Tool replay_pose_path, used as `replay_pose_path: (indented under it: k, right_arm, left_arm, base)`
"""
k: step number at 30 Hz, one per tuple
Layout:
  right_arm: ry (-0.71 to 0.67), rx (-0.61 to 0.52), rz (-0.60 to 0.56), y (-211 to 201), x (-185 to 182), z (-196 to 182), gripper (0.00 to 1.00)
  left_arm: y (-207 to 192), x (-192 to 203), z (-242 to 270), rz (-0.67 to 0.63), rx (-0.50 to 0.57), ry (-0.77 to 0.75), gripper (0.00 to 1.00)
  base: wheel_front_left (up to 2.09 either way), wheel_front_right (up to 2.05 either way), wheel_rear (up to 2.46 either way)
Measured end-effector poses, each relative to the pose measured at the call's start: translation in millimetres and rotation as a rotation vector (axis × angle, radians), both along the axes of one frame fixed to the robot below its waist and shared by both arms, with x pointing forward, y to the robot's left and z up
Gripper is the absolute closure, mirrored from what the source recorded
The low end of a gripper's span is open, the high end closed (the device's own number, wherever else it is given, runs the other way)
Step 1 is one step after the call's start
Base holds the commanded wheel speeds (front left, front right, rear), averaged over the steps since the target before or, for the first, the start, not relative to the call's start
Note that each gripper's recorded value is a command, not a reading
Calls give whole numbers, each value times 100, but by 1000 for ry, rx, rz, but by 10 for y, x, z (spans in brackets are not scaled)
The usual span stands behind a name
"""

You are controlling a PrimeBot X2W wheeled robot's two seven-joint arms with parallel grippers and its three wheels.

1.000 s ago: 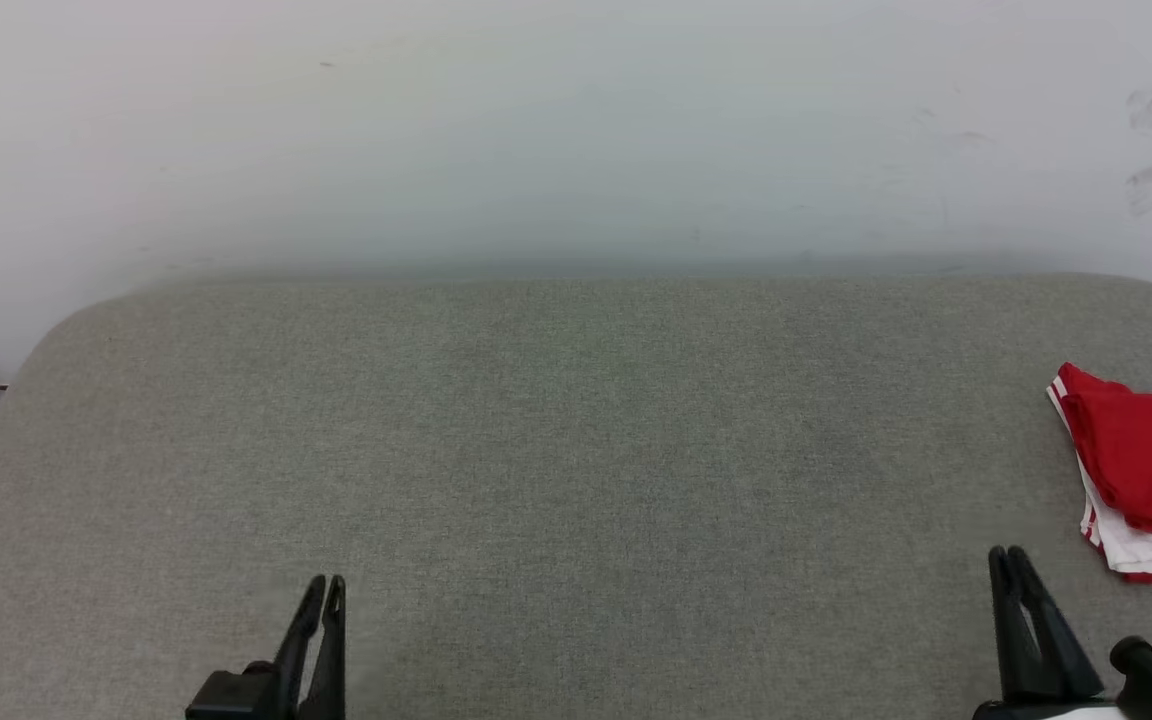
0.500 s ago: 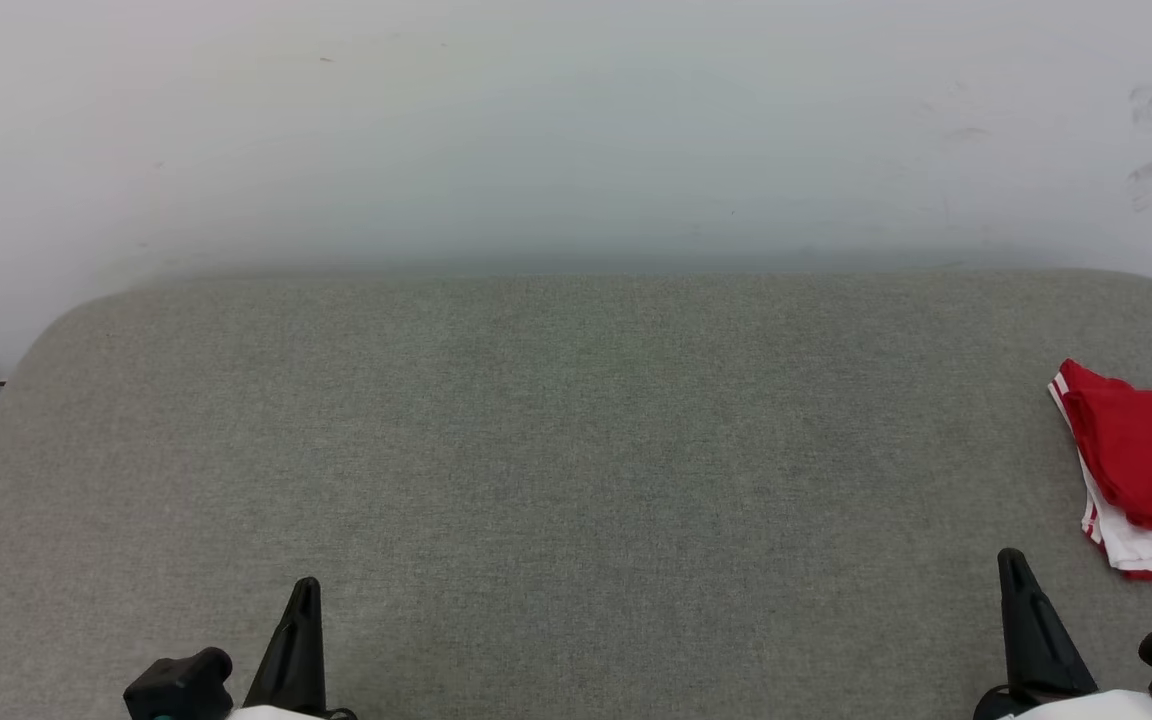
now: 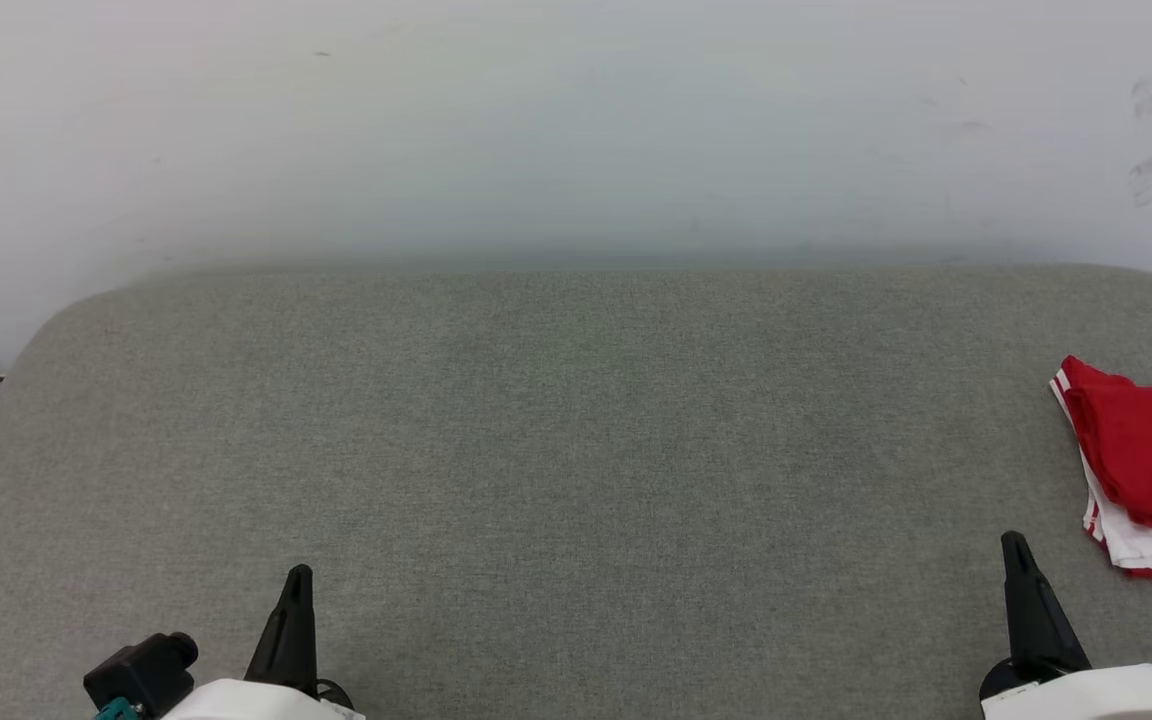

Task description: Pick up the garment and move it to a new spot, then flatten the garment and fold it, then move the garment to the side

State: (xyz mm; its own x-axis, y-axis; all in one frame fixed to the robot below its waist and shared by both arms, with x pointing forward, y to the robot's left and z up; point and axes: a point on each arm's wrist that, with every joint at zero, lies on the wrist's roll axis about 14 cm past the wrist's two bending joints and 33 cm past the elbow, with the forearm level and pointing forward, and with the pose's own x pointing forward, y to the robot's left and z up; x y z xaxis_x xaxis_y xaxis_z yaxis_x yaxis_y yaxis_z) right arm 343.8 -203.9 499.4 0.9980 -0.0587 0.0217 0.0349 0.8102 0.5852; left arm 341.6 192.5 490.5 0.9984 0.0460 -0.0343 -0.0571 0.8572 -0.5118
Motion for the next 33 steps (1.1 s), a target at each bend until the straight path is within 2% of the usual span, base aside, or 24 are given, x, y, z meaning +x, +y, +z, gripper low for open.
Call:
replay_pose_path:
  k: [33]
  right_arm:
    - [19, 416, 5, -9, 187, -16, 100]
  left_arm:
    - [53, 190, -8, 15, -452, 18, 100]
  base:
    - [0, 0, 0]
